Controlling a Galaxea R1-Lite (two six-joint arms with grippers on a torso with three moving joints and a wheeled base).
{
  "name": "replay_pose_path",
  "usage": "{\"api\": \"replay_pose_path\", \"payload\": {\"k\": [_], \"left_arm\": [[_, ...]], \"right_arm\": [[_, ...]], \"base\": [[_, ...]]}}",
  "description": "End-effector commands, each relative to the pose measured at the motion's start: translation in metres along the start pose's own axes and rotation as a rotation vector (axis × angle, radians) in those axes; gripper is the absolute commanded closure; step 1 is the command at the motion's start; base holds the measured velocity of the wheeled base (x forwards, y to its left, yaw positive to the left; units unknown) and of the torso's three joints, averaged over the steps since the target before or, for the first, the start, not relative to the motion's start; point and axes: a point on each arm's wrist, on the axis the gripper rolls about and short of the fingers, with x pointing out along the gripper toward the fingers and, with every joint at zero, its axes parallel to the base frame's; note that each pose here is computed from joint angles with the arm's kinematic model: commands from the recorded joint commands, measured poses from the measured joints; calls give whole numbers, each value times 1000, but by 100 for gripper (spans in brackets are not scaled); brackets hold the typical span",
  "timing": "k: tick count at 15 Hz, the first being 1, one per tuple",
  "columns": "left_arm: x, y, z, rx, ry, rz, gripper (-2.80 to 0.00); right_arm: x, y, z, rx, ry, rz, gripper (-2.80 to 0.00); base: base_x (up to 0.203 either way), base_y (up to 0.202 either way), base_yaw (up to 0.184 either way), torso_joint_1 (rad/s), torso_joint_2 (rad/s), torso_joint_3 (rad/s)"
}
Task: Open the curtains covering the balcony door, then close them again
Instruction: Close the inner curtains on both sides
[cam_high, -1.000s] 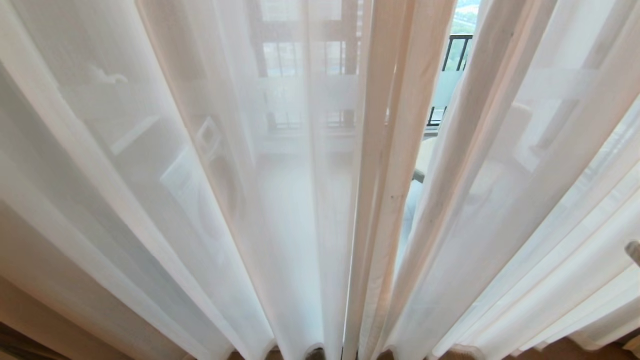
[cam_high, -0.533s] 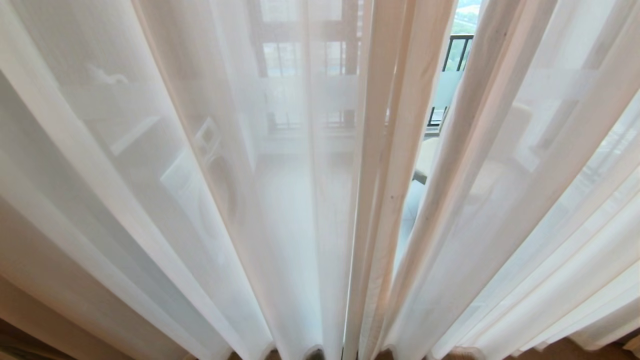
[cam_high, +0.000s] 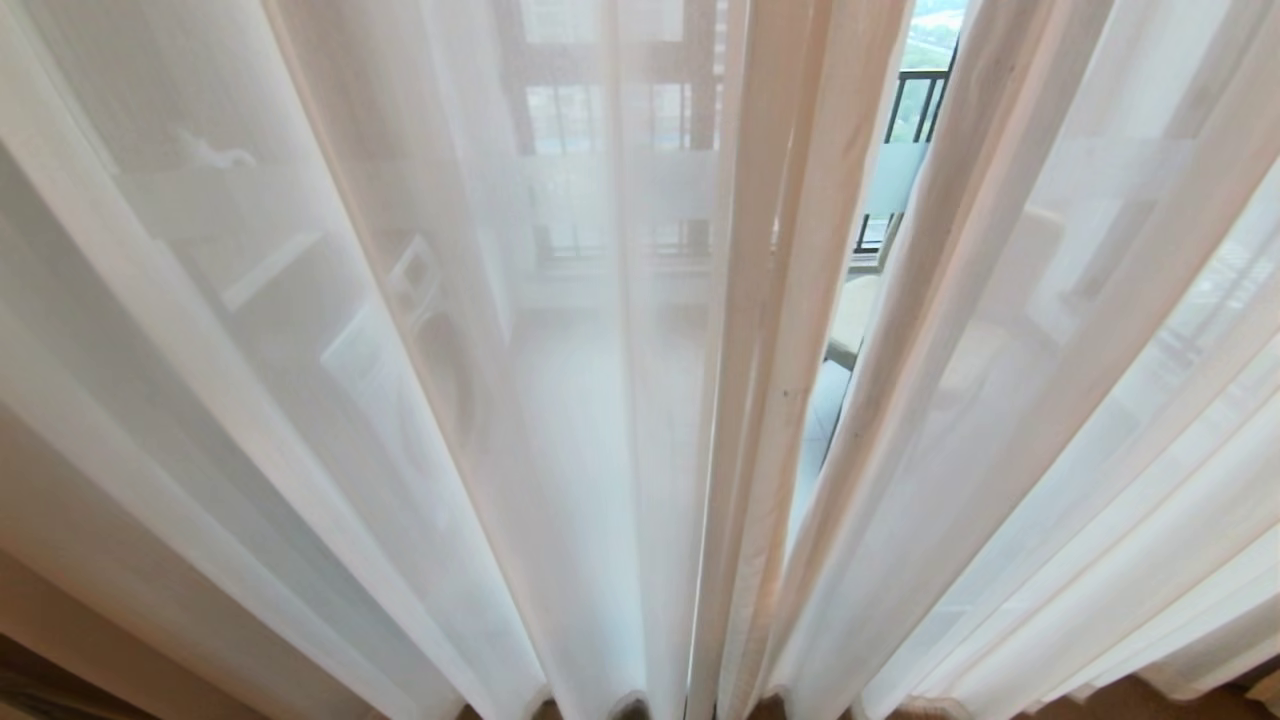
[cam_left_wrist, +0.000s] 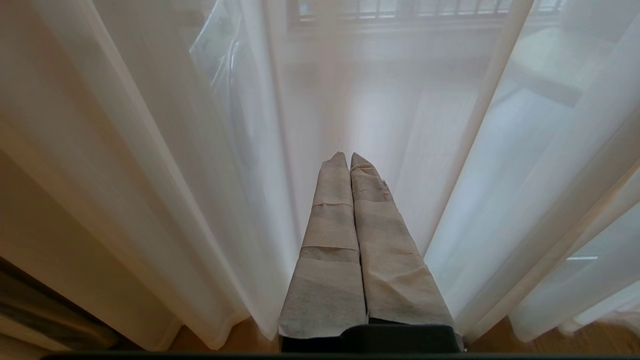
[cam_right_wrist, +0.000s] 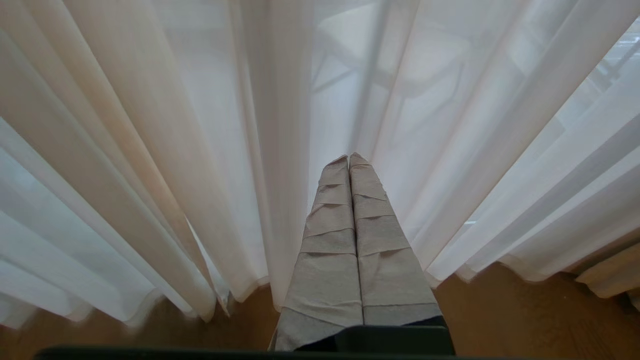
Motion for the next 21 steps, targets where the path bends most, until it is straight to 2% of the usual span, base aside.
{"api": "replay_pose_path", "payload": {"k": [1, 5, 9, 14, 18, 20, 21], "left_arm": [[0, 0, 0, 0, 0, 0, 0], [0, 0, 0, 0, 0, 0, 0], [0, 0, 0, 0, 0, 0, 0], [0, 0, 0, 0, 0, 0, 0], [0, 0, 0, -3, 2, -1, 0], [0, 0, 0, -1, 33, -2, 0], [-1, 0, 0, 0, 14, -1, 0]], "right_arm": [[-8, 1, -7, 3, -39, 30, 0], [-18, 1, -19, 2, -79, 62, 0], [-18, 1, -19, 10, -76, 65, 0], [-18, 1, -19, 127, -77, 60, 0], [-18, 1, -19, 136, -77, 60, 0], [-18, 1, -19, 136, -78, 59, 0], [-18, 1, -19, 136, -78, 59, 0]], "base": [[0, 0, 0, 0, 0, 0], [0, 0, 0, 0, 0, 0], [0, 0, 0, 0, 0, 0], [0, 0, 0, 0, 0, 0], [0, 0, 0, 0, 0, 0], [0, 0, 0, 0, 0, 0], [0, 0, 0, 0, 0, 0]]}}
